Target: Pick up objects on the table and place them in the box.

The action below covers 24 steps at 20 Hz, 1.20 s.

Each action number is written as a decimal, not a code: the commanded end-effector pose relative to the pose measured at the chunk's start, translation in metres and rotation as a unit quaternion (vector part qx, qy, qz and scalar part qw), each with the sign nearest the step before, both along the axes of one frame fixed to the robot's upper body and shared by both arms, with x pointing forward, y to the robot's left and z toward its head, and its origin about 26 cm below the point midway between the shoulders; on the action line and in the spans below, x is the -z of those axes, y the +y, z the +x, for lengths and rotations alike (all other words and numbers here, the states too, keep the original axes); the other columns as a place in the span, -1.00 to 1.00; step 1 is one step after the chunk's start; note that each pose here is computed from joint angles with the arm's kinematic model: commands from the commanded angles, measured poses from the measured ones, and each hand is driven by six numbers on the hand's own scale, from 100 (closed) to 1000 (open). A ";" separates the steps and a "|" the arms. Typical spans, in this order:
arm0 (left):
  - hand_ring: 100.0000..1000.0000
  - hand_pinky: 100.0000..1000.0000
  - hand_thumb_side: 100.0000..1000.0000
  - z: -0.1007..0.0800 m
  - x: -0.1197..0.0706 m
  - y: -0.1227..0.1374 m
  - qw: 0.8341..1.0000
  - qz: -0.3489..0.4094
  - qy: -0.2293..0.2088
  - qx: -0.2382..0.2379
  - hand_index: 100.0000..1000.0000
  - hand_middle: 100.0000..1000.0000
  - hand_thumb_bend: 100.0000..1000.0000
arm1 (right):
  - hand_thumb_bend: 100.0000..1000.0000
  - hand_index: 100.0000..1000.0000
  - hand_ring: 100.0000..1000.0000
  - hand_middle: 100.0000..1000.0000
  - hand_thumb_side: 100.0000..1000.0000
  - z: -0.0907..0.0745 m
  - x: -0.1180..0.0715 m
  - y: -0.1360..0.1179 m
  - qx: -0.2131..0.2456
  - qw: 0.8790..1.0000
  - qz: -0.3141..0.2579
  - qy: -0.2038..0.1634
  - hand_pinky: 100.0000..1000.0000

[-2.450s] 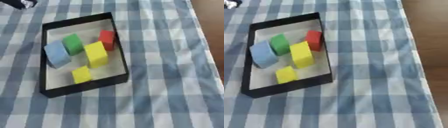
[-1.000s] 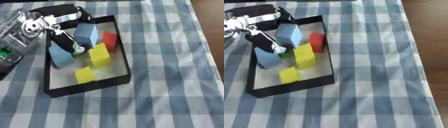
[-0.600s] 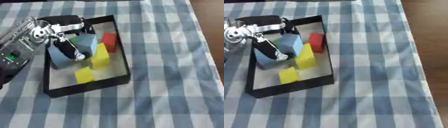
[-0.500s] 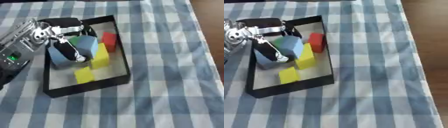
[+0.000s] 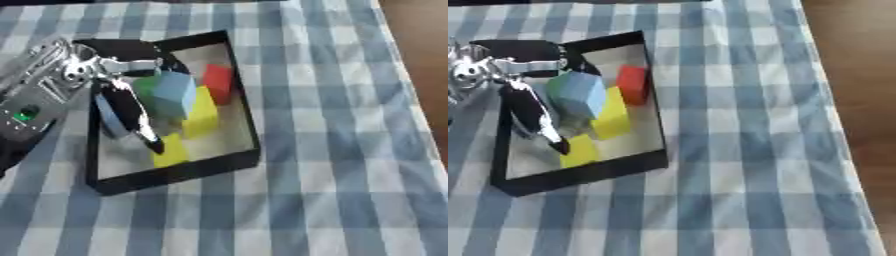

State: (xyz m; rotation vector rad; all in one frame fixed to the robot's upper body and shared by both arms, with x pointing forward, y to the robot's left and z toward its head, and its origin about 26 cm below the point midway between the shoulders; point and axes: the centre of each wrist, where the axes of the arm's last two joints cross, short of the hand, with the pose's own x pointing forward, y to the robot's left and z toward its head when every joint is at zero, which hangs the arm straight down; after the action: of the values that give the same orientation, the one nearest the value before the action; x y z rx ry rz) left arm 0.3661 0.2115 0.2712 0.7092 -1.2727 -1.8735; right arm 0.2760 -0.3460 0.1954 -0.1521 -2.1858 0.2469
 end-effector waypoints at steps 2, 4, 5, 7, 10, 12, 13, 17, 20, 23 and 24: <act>0.73 0.76 -0.26 -0.007 -0.019 0.008 0.999 -0.004 -0.041 -0.005 0.86 0.61 1.00 | -1.00 0.65 0.39 0.38 -0.03 -0.002 -0.007 0.000 -0.002 1.000 -0.010 -0.012 0.90; 0.73 0.76 -0.28 -0.016 -0.030 0.016 0.997 -0.017 -0.075 -0.013 0.86 0.61 1.00 | -1.00 0.65 0.39 0.38 -0.03 -0.003 -0.007 -0.001 -0.001 1.000 -0.009 -0.012 0.90; 0.73 0.76 -0.31 -0.021 -0.035 0.021 0.995 -0.023 -0.093 -0.017 0.86 0.60 1.00 | -1.00 0.65 0.39 0.38 -0.03 -0.003 -0.007 -0.001 -0.001 1.000 -0.009 -0.011 0.90; 0.72 0.76 -0.33 -0.033 -0.046 0.030 0.991 -0.036 -0.129 -0.028 0.85 0.60 0.98 | -1.00 0.65 0.39 0.38 -0.03 -0.003 -0.006 -0.002 0.001 1.000 -0.009 -0.011 0.90; 0.71 0.74 -0.35 -0.050 -0.058 0.041 0.983 -0.062 -0.170 -0.038 0.84 0.59 0.90 | -1.00 0.65 0.39 0.38 -0.03 -0.004 -0.006 -0.002 0.002 1.000 -0.009 -0.011 0.90; 0.70 0.71 -0.27 -0.062 -0.066 0.047 0.976 -0.086 -0.193 -0.044 0.83 0.58 0.72 | -1.00 0.65 0.39 0.38 -0.03 -0.004 -0.006 -0.003 0.003 1.000 -0.008 -0.012 0.90; 0.68 0.68 -0.23 -0.067 -0.069 0.049 0.973 -0.100 -0.202 -0.047 0.81 0.55 0.40 | -1.00 0.65 0.40 0.38 -0.04 -0.004 -0.006 -0.003 0.004 1.000 -0.007 -0.013 0.90; 0.58 0.51 -0.13 -0.072 -0.073 0.060 0.956 -0.184 -0.217 -0.074 0.67 0.46 -0.37 | -1.00 0.65 0.40 0.38 -0.04 -0.004 -0.008 -0.005 0.007 1.000 0.000 -0.021 0.90; 0.50 0.38 -0.08 -0.069 -0.064 0.072 0.940 -0.251 -0.207 -0.106 0.63 0.41 -0.69 | -1.00 0.65 0.41 0.39 -0.04 -0.003 -0.011 -0.005 0.011 0.999 0.006 -0.030 0.90; 0.46 0.32 0.11 -0.067 -0.052 0.084 0.916 -0.321 -0.193 -0.143 0.63 0.46 -0.92 | -1.00 0.67 0.43 0.41 -0.06 -0.002 -0.015 -0.003 0.012 0.999 0.011 -0.037 0.91; 0.46 0.32 0.16 -0.066 -0.047 0.089 0.906 -0.345 -0.187 -0.158 0.63 0.46 -0.94 | -1.00 0.67 0.44 0.41 -0.06 -0.001 -0.016 -0.002 0.010 0.999 0.012 -0.037 0.91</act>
State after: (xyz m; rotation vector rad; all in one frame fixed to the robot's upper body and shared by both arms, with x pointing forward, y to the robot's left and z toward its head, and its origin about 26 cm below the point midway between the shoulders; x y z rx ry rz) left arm 0.3028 0.2941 0.3104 0.8227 -1.7646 -1.0121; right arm 0.2771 -0.3476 0.2010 -0.1625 -2.2296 0.1946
